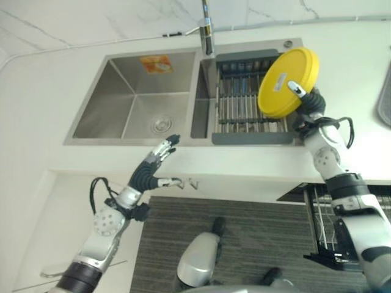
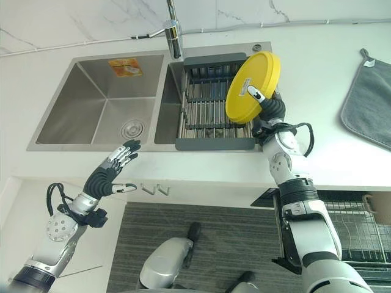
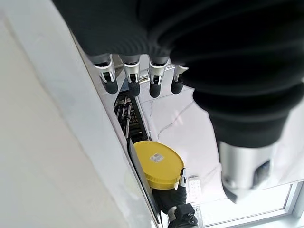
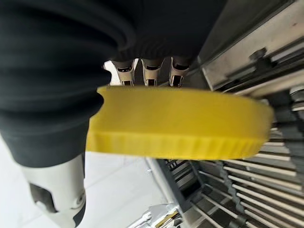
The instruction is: Place the dishes in the dishwasher.
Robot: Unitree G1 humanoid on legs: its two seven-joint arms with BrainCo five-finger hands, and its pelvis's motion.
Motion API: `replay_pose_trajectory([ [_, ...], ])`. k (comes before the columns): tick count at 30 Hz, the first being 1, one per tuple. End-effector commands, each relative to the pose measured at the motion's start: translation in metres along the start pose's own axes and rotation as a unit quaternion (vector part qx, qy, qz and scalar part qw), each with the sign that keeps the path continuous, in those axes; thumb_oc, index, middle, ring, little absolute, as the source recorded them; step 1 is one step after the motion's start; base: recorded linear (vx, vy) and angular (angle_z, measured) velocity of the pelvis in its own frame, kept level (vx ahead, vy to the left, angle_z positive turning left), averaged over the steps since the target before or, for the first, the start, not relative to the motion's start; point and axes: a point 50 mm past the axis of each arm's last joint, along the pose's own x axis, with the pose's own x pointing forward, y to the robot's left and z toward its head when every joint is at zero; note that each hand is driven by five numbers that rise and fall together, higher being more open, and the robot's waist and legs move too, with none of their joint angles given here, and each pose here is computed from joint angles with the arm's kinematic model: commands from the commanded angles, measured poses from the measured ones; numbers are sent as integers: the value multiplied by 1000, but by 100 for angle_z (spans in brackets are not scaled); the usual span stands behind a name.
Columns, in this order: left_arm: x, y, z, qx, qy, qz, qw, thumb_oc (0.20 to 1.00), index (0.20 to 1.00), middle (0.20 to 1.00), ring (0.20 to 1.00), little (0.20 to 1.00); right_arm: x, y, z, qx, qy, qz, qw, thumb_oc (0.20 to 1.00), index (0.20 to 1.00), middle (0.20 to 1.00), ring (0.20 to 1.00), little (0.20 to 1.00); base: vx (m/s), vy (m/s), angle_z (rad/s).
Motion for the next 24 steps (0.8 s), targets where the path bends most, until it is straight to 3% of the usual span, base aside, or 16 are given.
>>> replay_pose_trajectory([
  [1, 5, 0, 14, 8, -44, 2, 999, 1000, 1000, 1000, 1000, 1000, 8, 9, 48, -53, -71, 19, 996, 824, 824, 824, 824, 824, 0, 0, 0],
  [3, 6, 0, 14, 11, -44, 3, 999, 1000, 1000, 1000, 1000, 1000, 8, 9, 47, -70, -71, 11, 995, 360, 360, 360, 360, 360, 0, 0, 0],
  [4, 7, 0, 14, 11, -44, 4, 999, 1000, 1000, 1000, 1000, 1000, 9, 9, 47, -72, -71, 10, 995, 200, 200, 200, 200, 200, 0, 0, 0],
  [24, 10, 0, 13, -3, -41, -2, 999, 1000, 1000, 1000, 1000, 1000, 13, 17, 57, -60, -85, 28, 994, 200, 200, 200, 200, 200, 0, 0, 0],
])
